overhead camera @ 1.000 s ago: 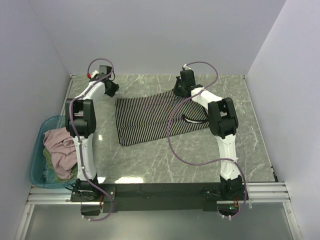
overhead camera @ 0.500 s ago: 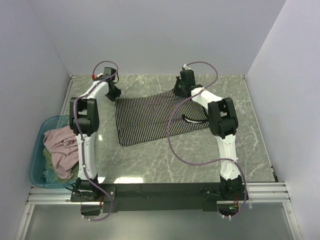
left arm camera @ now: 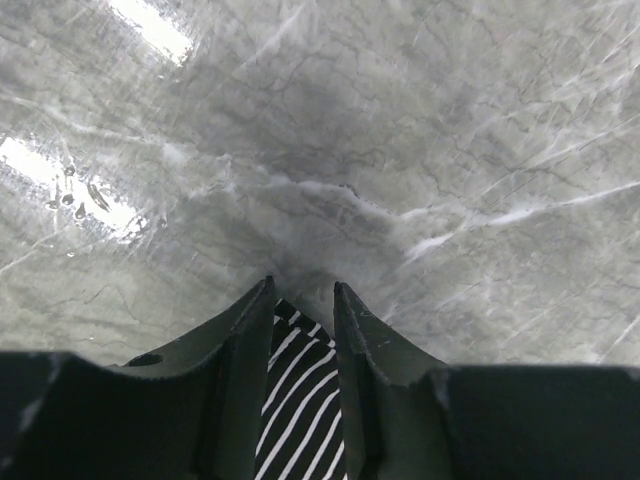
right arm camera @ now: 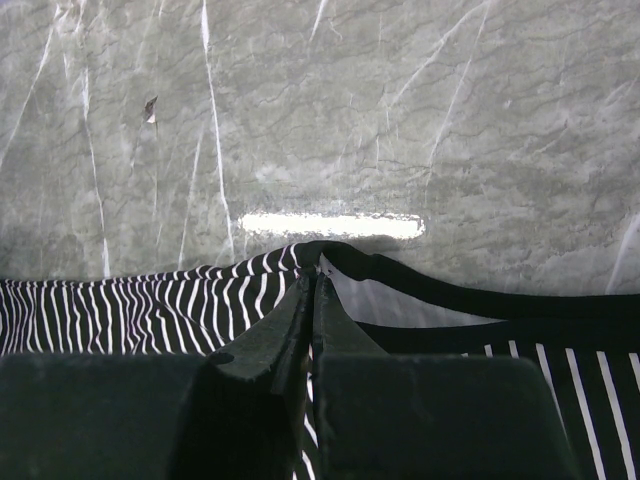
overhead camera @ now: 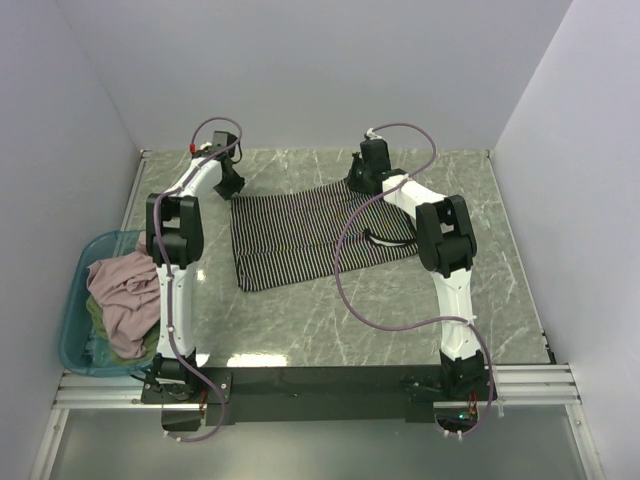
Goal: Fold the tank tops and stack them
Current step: Fold the tank top
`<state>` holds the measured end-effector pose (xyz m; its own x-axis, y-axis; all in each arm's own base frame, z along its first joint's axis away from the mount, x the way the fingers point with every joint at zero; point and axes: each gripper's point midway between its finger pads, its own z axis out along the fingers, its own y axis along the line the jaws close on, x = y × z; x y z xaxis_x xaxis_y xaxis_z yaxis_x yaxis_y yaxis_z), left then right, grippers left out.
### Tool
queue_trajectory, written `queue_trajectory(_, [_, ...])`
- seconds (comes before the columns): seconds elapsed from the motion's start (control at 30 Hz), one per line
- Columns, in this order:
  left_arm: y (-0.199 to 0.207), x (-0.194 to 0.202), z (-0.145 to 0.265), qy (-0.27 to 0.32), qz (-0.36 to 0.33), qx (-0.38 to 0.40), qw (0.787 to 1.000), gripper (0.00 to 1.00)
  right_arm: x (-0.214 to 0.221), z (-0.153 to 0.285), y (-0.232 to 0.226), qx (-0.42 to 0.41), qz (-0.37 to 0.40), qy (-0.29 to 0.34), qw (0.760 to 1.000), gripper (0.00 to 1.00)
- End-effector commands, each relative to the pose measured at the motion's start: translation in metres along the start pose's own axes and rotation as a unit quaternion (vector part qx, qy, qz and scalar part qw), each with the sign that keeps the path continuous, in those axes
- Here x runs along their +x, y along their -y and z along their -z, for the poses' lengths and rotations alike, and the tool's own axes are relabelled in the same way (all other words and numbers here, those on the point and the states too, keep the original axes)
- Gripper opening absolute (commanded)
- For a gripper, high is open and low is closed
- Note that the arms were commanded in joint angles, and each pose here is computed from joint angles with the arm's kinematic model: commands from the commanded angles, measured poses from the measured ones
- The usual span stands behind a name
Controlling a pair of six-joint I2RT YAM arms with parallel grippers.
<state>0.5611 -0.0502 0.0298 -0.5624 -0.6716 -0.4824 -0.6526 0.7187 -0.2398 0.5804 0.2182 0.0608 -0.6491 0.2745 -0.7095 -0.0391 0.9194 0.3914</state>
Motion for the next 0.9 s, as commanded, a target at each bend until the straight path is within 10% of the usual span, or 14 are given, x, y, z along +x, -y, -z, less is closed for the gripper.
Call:
queue_trajectory(0.0, [0.000,0.004,0.006,0.003,-0.029,-0.014,0.999,0.37,-0.037,0.016,-0.013,-0.017,0.003,0.040,0.999,0.04])
queue_trajectory(0.43, [-0.002,0.008,0.015,0.029,-0.071,-0.034,0.996,0.37,-0.036,0.016,-0.012,-0.019,0.001,0.037,0.999,0.04])
queue_trajectory(0.73, [0.004,0.000,0.025,0.038,-0.073,-0.022,0.996,0.00,-0.036,0.016,-0.011,-0.019,0.000,0.038,0.999,0.03])
queue_trajectory(0.87, [0.011,-0.010,0.034,0.050,-0.072,-0.012,0.996,0.00,-0.038,0.017,-0.010,-0.019,-0.001,0.040,0.999,0.03])
